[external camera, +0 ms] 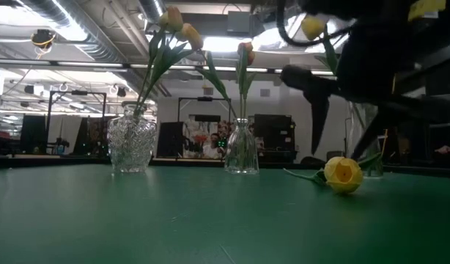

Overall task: Sort flowers into vase by color
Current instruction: Put the yellow flower into the right transparent vase

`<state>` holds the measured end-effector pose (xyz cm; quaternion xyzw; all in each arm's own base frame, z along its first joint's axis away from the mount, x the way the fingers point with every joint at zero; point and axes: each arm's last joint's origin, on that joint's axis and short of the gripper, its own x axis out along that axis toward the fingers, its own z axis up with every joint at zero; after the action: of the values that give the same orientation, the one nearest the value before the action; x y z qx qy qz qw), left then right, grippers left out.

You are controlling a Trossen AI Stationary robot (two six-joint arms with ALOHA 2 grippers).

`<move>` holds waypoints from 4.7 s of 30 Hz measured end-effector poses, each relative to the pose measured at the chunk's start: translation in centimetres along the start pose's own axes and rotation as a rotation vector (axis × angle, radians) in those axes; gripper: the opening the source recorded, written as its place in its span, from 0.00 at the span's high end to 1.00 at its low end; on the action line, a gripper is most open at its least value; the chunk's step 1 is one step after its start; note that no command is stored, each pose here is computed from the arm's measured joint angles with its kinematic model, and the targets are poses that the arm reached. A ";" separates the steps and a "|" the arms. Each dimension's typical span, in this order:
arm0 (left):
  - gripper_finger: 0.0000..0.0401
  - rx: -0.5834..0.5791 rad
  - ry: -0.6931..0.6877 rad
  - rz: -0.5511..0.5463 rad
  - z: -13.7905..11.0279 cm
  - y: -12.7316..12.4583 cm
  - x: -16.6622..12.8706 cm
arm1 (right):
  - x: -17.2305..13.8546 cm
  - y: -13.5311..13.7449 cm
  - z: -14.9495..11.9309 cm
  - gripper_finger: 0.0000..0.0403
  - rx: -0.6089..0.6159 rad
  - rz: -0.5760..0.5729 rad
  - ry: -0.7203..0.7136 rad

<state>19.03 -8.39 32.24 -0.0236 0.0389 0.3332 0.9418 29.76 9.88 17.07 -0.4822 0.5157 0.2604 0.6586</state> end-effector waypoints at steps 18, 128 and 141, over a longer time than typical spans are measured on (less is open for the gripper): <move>0.64 0.005 0.004 -0.004 -0.1 0.0 0.0 | 2.5 -0.3 0.8 0.49 0.000 0.042 -0.080; 0.64 -0.042 0.050 -0.071 -0.6 -0.1 0.0 | -25.8 8.3 -17.9 0.96 1.050 -0.740 -1.054; 0.64 -0.047 0.048 -0.071 -0.6 -0.1 0.0 | -22.5 8.8 -17.3 0.96 1.056 -0.748 -1.022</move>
<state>19.04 -8.51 31.69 -0.0549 0.0530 0.2997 0.9510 7.47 1.28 34.72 -0.0711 0.0124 -0.0655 0.9952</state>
